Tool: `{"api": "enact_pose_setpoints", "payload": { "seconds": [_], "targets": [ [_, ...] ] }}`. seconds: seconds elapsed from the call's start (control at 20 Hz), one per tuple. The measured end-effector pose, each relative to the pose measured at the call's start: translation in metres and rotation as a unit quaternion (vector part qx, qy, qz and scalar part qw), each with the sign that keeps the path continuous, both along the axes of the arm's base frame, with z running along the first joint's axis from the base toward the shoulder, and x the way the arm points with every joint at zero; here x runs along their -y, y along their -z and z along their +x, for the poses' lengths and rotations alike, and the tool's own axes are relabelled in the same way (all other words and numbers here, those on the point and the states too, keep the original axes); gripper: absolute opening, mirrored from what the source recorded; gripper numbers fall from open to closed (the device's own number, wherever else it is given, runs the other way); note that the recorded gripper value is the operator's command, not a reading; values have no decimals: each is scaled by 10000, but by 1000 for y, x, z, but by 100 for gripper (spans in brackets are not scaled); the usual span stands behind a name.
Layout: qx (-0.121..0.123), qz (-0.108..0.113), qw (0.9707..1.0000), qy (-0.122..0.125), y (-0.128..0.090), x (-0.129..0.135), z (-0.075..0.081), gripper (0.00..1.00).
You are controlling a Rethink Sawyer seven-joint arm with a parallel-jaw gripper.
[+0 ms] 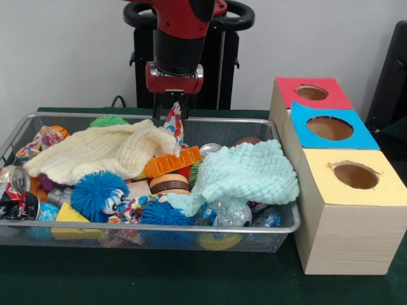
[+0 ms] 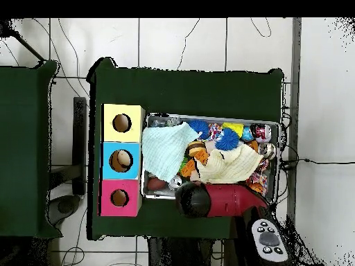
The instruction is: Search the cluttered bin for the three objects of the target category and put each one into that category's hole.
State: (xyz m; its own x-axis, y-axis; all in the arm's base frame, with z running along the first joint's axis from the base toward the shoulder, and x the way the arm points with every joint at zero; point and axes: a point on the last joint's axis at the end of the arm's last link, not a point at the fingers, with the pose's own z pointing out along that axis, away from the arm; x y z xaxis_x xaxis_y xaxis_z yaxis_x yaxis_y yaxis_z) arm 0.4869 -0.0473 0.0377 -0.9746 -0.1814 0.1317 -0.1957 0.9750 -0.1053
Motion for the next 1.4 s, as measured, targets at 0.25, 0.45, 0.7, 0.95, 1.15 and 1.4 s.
{"api": "enact_pose_setpoints", "payload": {
  "seconds": [0.25,0.45,0.7,0.95,1.15,1.4],
  "targets": [
    [-31,-24,10000,24,2,3,-3,100],
    [-83,-42,9999,41,7,5,-9,100],
    [-103,-4,9999,-13,23,-1,-16,100],
    [-104,54,9999,-113,36,-12,-21,100],
    [-93,79,9998,-174,41,-18,-23,100],
    [-84,90,9997,-187,43,-19,-23,0]
  ]
}}
